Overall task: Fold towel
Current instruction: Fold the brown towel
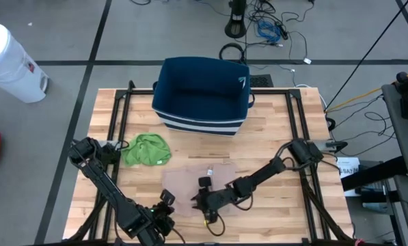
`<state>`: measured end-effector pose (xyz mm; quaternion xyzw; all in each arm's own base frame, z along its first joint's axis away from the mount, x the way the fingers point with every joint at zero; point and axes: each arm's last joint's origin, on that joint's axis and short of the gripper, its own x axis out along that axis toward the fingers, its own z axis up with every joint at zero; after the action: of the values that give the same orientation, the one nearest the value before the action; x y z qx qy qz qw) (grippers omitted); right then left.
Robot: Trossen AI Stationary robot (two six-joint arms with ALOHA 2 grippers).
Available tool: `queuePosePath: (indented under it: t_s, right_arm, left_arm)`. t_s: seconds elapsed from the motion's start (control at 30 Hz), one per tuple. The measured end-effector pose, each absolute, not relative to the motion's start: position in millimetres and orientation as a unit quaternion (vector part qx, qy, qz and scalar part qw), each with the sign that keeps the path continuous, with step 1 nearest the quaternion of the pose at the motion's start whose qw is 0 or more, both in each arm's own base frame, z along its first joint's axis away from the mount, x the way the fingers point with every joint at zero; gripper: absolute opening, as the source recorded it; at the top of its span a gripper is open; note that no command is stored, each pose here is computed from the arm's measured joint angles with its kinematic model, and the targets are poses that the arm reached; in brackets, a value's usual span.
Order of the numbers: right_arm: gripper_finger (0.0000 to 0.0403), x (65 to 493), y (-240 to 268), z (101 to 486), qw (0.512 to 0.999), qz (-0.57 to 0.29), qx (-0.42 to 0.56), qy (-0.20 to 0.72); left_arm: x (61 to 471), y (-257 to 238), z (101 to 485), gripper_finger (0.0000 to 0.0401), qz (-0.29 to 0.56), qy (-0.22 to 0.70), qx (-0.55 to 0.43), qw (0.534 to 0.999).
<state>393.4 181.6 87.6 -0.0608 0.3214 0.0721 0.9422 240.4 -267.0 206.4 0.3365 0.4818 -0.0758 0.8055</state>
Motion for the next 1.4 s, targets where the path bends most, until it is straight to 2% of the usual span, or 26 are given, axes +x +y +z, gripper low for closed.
queuePosePath:
  t_s: [0.27,0.47,0.73,0.93,1.17,1.4]
  right_arm:
    - [0.0134,400.7,172.8,78.1,0.936,0.052,-0.05,0.345]
    - [0.0135,398.5,177.6,86.8,0.937,0.069,-0.076,0.335]
    - [0.0159,388.9,191.9,114.6,0.939,0.095,-0.099,0.316]
    - [0.0166,388.0,184.9,132.5,0.941,0.082,-0.101,0.313]
    - [0.0154,400.5,158.0,135.2,0.945,0.046,-0.105,0.307]
    - [0.0151,421.6,114.6,139.2,0.955,0.088,-0.043,0.28]
  left_arm:
    - [249.4,-276.2,230.8,0.0,-0.084,0.436,0.358,0.822]
    - [253.0,-278.5,242.4,0.0,-0.098,0.425,0.373,0.819]
    - [249.1,-272.3,230.9,0.0,-0.109,0.469,0.35,0.804]
    - [250.1,-274.2,217.1,0.0,-0.141,0.476,0.305,0.813]
    - [249.6,-283.7,215.6,0.0,-0.155,0.455,0.288,0.828]
    - [257.2,-287.9,180.5,0.0,-0.154,0.501,0.293,0.8]
